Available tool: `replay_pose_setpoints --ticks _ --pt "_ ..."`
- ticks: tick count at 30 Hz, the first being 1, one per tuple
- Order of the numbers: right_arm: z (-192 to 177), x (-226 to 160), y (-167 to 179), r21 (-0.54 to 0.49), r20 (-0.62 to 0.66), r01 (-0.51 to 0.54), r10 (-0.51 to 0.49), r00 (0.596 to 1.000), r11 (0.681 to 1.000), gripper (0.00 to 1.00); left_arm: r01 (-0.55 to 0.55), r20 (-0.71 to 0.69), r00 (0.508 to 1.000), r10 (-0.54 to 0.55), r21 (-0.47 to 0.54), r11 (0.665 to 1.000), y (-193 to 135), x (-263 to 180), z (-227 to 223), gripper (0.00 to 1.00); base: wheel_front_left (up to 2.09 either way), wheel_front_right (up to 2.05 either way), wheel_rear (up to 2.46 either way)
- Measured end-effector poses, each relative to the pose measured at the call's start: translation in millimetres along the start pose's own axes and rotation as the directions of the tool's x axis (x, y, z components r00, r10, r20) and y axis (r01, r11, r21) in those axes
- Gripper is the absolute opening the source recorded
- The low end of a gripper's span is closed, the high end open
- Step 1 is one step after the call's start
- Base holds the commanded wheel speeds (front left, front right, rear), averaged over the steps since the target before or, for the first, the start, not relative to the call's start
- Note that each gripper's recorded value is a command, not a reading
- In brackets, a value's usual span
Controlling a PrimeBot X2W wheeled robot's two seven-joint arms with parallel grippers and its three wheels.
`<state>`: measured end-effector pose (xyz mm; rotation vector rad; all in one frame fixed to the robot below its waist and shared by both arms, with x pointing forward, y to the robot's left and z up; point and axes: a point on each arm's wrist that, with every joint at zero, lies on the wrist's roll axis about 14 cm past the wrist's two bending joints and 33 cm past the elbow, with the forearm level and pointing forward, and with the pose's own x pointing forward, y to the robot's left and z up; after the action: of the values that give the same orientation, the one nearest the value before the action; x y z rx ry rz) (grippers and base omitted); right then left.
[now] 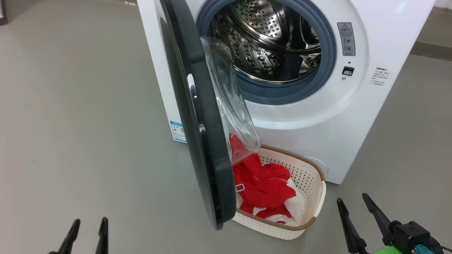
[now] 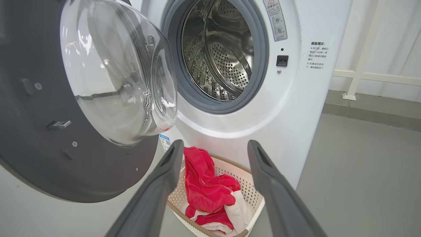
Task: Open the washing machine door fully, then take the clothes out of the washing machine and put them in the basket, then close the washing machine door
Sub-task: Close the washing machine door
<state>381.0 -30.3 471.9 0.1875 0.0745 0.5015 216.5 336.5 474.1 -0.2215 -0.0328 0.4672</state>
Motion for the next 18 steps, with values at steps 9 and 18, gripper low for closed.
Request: replay_pose_setpoints --ticks 9,18 --pt "3.1 -1.7 0.9 0.001 0.009 0.004 -0.004 1.000 1.000 1.00 -0.010 0.024 1.000 0.006 0.141 0.990 -9.7 -11.5 2.9 1.00 0.00 0.00 0.00" --pt "1.1 -1.4 0.3 0.007 0.005 0.008 -0.008 1.000 1.000 1.00 -0.034 0.008 0.999 0.033 0.133 0.990 -6.0 -14.2 -3.1 1.00 0.00 0.00 0.00"
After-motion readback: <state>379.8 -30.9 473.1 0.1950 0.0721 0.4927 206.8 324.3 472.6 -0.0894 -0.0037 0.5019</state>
